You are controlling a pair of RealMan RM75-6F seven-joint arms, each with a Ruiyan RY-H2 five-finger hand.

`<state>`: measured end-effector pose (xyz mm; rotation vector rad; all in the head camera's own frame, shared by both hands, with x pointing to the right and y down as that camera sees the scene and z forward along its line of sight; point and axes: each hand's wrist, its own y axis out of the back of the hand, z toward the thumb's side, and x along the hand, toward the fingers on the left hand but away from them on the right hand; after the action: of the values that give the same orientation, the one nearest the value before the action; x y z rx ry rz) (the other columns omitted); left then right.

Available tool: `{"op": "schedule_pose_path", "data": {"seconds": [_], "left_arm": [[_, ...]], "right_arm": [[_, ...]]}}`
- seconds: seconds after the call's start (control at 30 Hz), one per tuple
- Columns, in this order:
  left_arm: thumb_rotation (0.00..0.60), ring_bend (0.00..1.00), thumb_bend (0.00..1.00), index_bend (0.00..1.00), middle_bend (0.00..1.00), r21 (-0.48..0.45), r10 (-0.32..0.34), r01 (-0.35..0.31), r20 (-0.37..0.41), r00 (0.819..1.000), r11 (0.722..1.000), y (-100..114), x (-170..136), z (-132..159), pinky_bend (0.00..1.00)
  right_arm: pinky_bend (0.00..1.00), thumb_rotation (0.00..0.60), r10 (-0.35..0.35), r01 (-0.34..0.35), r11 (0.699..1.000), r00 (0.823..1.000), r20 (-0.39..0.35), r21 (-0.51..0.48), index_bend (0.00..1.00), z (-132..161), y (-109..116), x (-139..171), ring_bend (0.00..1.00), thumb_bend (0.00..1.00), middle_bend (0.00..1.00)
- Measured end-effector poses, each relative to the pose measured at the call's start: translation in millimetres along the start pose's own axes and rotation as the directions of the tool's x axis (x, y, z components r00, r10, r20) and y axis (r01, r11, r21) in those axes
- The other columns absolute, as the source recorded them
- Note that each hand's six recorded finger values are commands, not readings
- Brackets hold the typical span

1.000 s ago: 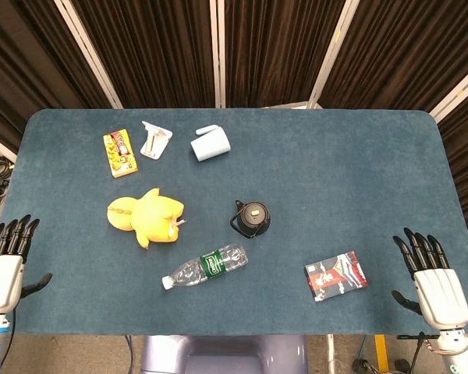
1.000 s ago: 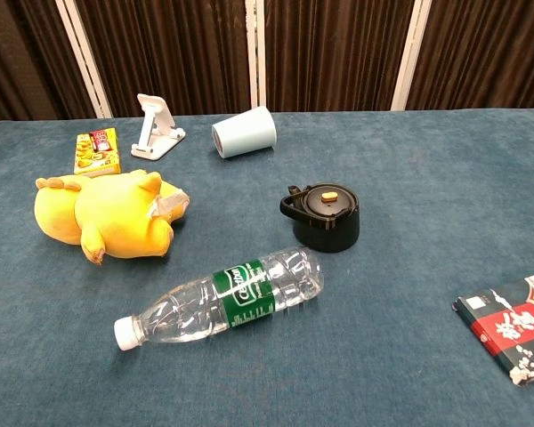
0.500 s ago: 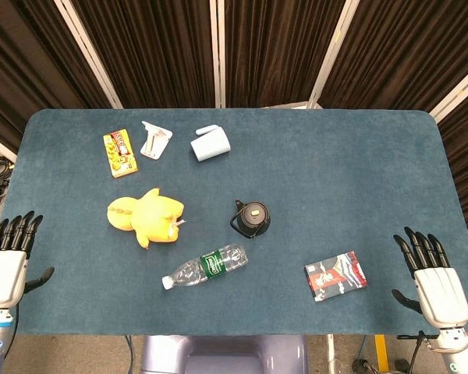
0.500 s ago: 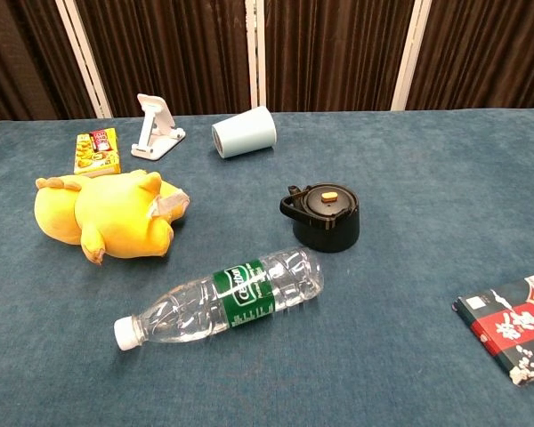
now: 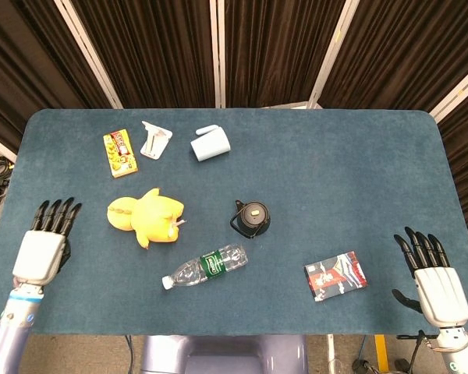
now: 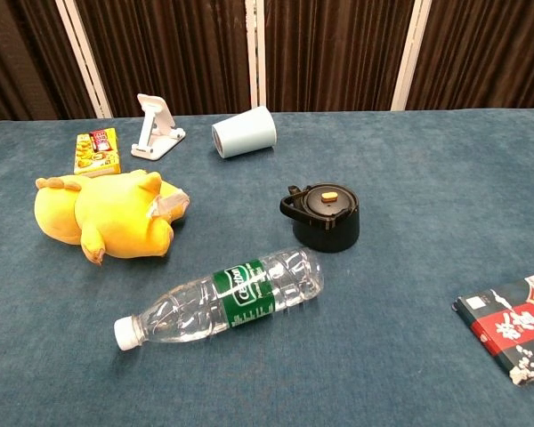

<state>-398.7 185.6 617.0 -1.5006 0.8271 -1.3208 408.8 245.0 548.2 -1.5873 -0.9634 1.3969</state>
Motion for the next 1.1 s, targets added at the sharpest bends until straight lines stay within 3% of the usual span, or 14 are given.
{"op": "schedule_pose_path", "data": {"seconds": [0.3, 0.6, 0.9, 1.1], "left_arm": [[0.600, 0.00, 1.00, 0.00, 0.00, 0.042, -0.041, 0.037, 0.094, 0.995, 0.998, -19.4, 44.5, 27.3, 0.00], [0.600, 0.00, 1.00, 0.00, 0.00, 0.057, -0.088, 0.079, 0.157, 0.984, 0.995, -40.2, 66.4, 61.9, 0.00], [0.600, 0.00, 1.00, 0.00, 0.00, 0.077, -0.104, 0.093, 0.162, 0.981, 0.993, -58.8, 78.0, 78.9, 0.00], [0.600, 0.00, 1.00, 0.00, 0.00, 0.068, -0.149, 0.140, 0.137, 0.979, 0.988, -73.9, 81.4, 79.2, 0.00]], "right_arm": [[0.00, 0.600, 0.002, -0.002, 1.000, 1.000, 0.003, -0.007, 0.00, -1.8, 0.6, -1.0, 0.00, 0.02, 0.00], [0.00, 0.600, 0.002, -0.002, 1.000, 1.000, 0.008, -0.014, 0.00, -3.9, 1.6, -2.0, 0.00, 0.02, 0.00], [0.00, 0.600, -0.003, 0.003, 1.000, 1.000, 0.011, -0.021, 0.00, -5.3, 3.7, -2.1, 0.00, 0.02, 0.00], [0.00, 0.600, 0.000, 0.000, 1.000, 1.000, 0.009, -0.020, 0.00, -5.0, 2.8, -2.2, 0.00, 0.02, 0.00]]}}
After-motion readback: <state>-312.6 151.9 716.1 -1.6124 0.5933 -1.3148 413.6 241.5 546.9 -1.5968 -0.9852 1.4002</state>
